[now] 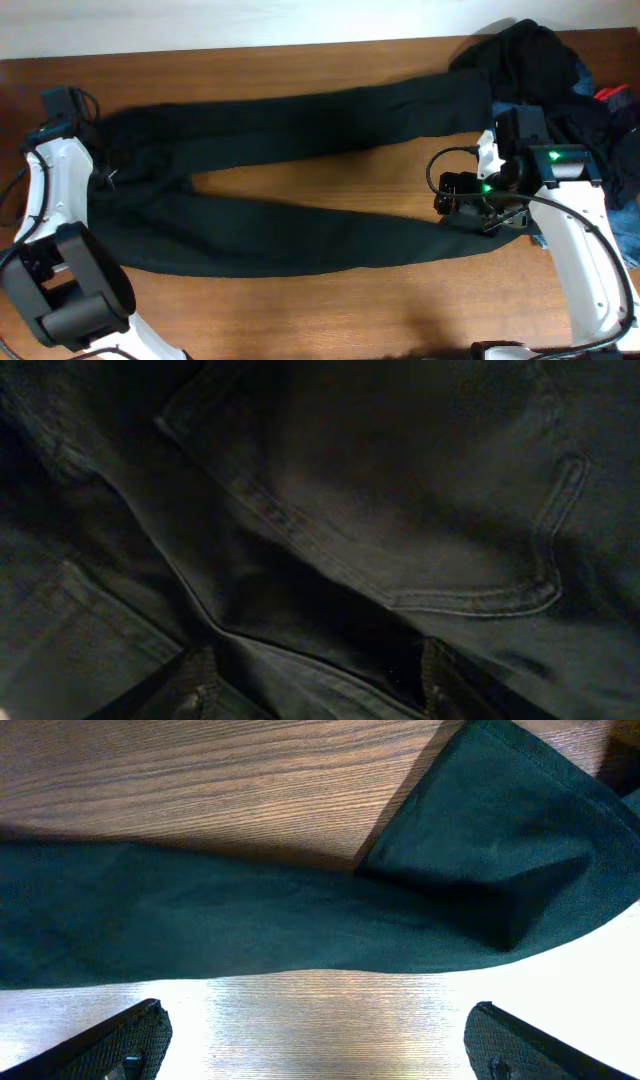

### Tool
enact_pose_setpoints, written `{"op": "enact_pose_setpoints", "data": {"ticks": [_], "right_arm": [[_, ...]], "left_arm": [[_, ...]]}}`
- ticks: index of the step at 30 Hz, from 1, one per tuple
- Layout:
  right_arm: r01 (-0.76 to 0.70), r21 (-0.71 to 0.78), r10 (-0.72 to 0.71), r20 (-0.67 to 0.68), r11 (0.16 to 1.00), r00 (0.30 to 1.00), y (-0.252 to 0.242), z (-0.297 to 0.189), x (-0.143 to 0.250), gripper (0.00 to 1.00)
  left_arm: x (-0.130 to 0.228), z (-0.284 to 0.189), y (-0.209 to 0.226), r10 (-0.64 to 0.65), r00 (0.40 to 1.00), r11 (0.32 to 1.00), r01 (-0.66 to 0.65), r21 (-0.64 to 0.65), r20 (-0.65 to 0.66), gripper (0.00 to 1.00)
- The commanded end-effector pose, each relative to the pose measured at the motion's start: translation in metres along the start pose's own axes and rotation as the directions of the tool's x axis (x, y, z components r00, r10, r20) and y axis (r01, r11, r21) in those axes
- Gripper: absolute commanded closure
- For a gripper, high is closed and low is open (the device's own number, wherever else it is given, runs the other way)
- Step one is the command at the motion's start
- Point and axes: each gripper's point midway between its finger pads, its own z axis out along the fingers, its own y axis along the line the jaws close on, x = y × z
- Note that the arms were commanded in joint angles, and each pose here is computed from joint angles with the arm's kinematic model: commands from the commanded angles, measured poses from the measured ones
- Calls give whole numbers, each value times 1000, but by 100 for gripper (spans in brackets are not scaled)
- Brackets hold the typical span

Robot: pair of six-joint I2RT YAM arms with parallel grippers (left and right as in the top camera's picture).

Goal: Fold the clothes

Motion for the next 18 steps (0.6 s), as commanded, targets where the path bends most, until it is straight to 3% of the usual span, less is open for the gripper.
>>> {"op": "enact_pose_setpoints", "data": {"ticks": [1, 5, 9, 18], "right_arm": [[9, -6, -9, -7, 1000, 1000, 2, 1, 1, 1], [25, -6, -25, -6, 1000, 1000, 2, 1, 1, 1], [27, -6, -27, -7, 1000, 1000, 2, 1, 1, 1], [26, -24, -26, -13, 999, 1000, 5, 1, 3, 1]], "left_arm": [[8, -1, 0, -67, 997, 997, 68, 21, -25, 35], [27, 16, 7, -73, 995, 997, 73, -6, -62, 36], [38, 30, 14, -105, 992, 994, 104, -17, -71, 43], [32, 56, 27, -159, 987, 987, 160, 7, -5, 92]]}}
